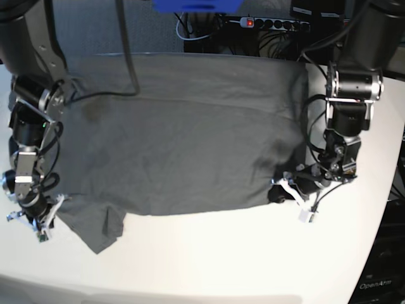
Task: Fold the T-shirt properly
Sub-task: 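Slide the right gripper along the edge toward the sleeve corner, then pinch the shirt edge with both grippers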
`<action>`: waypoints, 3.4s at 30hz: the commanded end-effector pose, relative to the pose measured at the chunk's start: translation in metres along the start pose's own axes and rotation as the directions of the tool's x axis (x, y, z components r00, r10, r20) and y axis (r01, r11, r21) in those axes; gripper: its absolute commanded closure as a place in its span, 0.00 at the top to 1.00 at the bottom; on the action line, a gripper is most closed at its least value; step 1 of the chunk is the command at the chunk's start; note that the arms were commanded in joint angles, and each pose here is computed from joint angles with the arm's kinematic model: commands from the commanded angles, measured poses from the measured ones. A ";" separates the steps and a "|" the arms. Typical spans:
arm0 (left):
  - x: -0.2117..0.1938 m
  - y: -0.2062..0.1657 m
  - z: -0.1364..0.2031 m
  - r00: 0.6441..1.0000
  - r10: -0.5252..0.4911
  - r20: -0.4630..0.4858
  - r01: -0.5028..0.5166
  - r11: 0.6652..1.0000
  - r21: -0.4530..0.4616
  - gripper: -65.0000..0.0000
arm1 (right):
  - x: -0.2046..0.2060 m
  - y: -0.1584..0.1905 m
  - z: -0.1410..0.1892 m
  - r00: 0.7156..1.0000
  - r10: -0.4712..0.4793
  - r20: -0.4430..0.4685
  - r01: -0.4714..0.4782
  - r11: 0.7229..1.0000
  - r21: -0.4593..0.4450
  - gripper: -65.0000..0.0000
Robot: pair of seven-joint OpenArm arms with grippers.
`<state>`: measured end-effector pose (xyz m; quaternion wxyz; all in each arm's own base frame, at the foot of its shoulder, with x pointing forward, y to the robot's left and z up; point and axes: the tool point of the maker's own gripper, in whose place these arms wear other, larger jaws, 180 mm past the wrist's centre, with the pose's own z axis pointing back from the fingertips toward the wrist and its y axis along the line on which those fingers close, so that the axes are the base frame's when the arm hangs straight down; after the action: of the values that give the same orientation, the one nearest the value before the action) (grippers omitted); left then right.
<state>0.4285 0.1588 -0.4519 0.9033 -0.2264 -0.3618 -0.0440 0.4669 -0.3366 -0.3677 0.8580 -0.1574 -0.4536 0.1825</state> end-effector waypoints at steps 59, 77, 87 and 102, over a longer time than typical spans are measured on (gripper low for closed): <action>-0.058 0.037 0.018 0.967 -0.040 -0.253 0.070 0.991 0.110 0.04 | -0.017 -0.035 0.002 0.900 -0.414 -0.137 0.412 0.910 -0.044 0.76; -0.058 0.037 0.019 0.967 -0.040 -0.253 0.070 0.991 0.111 0.04 | -0.041 0.002 -0.006 0.843 -0.506 -0.183 0.521 0.852 0.046 0.76; -0.058 0.037 0.019 0.967 -0.040 -0.253 0.070 0.991 0.111 0.04 | -0.039 0.002 -0.006 0.845 -0.504 -0.180 0.519 0.853 0.046 0.76; -0.059 0.037 0.019 0.966 -0.043 -0.255 0.073 0.991 0.111 0.04 | -0.069 0.051 -0.004 0.825 -0.499 -0.263 0.536 0.840 0.086 0.75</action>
<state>0.4240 0.1683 -0.4524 0.9048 -0.2258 -0.3579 -0.0474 0.4275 -0.3291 -0.4391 0.9233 0.0090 -0.3806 -0.0504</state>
